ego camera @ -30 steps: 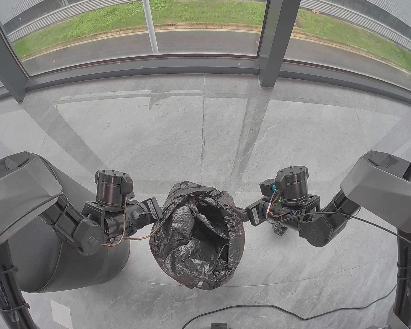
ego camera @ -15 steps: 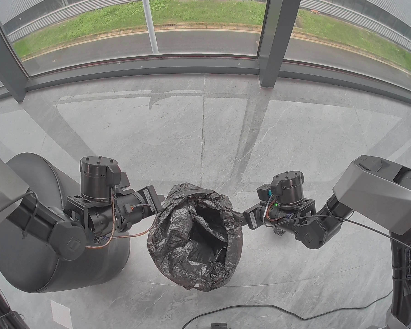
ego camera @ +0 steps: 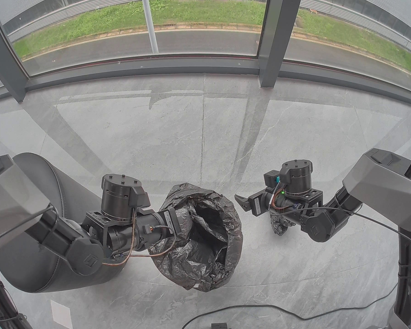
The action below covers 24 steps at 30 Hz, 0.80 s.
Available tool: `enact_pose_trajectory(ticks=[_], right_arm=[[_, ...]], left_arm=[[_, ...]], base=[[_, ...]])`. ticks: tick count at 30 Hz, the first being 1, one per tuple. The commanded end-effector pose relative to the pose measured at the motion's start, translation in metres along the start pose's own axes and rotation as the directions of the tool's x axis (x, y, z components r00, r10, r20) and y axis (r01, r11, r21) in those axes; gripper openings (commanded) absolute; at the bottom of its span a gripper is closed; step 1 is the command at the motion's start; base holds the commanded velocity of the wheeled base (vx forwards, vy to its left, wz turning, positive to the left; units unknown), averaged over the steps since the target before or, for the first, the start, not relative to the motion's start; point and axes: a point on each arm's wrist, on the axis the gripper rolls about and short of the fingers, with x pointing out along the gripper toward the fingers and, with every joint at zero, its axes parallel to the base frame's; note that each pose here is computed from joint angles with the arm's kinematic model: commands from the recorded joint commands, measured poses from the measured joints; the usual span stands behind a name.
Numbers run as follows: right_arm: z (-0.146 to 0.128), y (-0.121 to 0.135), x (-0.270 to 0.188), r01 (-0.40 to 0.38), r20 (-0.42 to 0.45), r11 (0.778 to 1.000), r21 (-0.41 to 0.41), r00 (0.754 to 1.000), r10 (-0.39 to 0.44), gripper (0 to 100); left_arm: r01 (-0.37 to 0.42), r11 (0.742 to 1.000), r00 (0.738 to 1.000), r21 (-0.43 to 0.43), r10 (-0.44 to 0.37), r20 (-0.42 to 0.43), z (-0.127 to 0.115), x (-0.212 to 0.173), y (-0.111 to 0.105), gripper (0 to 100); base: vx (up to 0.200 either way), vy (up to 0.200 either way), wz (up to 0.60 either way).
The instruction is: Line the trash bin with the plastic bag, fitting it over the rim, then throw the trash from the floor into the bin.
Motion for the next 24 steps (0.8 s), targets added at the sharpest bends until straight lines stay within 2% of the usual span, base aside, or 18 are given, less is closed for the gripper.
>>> enact_pose_trajectory(ticks=[1,9,19,24], right_arm=[[0.018,-0.005,-0.010,0.011,0.050,1.000,0.026,0.999,-0.012,100],[0.018,-0.008,-0.010,0.015,0.053,0.999,0.037,0.998,-0.017,100],[0.016,-0.007,-0.012,0.015,0.059,0.999,0.038,0.998,-0.017,100],[0.015,-0.008,-0.012,0.016,0.053,0.999,0.038,0.998,-0.018,100]], left_arm=[[-0.035,0.999,0.998,-0.003,0.035,-0.045,-0.011,0.024,0.009,0],[-0.047,0.999,0.999,-0.023,0.047,0.017,0.010,0.043,0.018,0],[-0.084,0.995,0.996,-0.045,0.086,0.039,0.019,0.057,0.036,0],[-0.098,0.994,0.992,-0.044,0.101,0.077,0.026,0.058,0.034,0]], base=[[0.000,0.000,0.00],[0.000,0.000,0.00],[0.000,0.000,0.00],[0.000,0.000,0.00]])
